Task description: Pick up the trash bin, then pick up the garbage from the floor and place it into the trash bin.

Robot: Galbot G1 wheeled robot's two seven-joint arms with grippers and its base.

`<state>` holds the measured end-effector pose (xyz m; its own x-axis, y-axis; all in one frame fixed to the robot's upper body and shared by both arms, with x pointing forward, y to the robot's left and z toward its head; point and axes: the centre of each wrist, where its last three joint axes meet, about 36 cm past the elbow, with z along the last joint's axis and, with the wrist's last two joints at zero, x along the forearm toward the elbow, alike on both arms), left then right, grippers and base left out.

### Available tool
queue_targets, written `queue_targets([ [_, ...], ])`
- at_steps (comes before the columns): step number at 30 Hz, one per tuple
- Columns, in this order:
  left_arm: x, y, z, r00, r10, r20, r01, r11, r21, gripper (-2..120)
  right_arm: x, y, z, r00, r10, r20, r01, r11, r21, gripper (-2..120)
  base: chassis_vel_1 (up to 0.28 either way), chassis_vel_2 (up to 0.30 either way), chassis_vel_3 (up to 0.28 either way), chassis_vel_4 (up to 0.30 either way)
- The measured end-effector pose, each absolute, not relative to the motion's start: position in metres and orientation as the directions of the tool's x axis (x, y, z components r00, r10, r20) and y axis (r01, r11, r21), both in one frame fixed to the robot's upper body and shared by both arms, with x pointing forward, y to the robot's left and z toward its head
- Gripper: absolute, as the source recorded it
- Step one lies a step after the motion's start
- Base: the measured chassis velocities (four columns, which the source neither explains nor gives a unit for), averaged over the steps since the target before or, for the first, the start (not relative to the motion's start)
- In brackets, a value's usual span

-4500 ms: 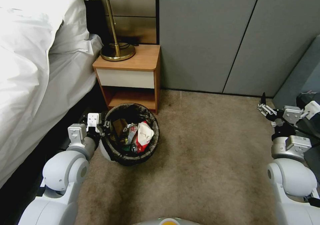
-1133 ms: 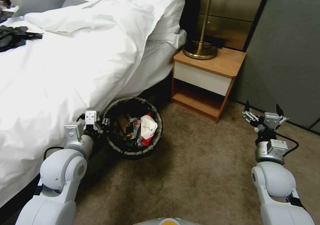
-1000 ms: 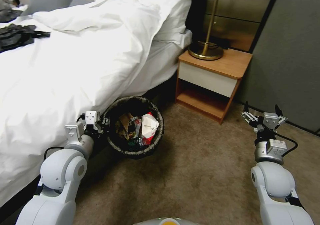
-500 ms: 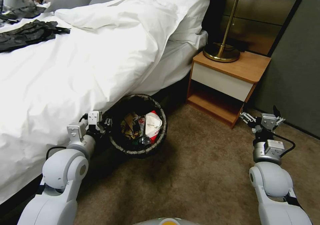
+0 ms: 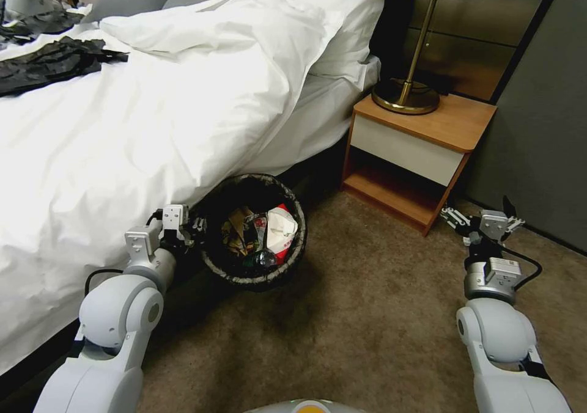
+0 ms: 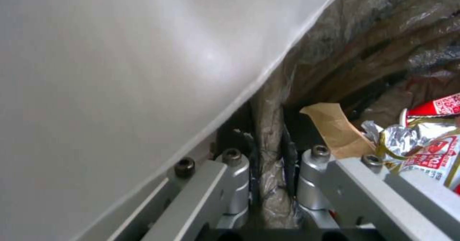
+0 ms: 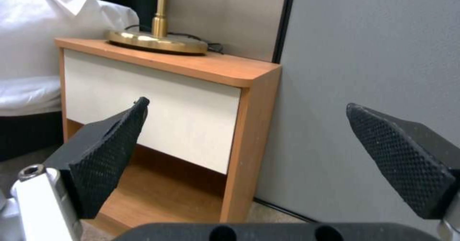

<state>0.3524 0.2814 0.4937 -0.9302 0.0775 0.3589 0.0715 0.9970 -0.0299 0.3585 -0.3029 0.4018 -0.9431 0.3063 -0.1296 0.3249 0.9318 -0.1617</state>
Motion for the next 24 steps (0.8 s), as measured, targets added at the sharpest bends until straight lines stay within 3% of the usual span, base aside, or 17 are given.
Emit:
queue_targets([
  [24,0.3569,0.2808,0.4888,-0.927,0.068,0.368,0.06,0.998,-0.031,5,0.357,-0.3016,0.399,-0.945,0.311,-0.103,0.325,0.929,-0.177,100,0.023,-0.02,-0.022,0.02],
])
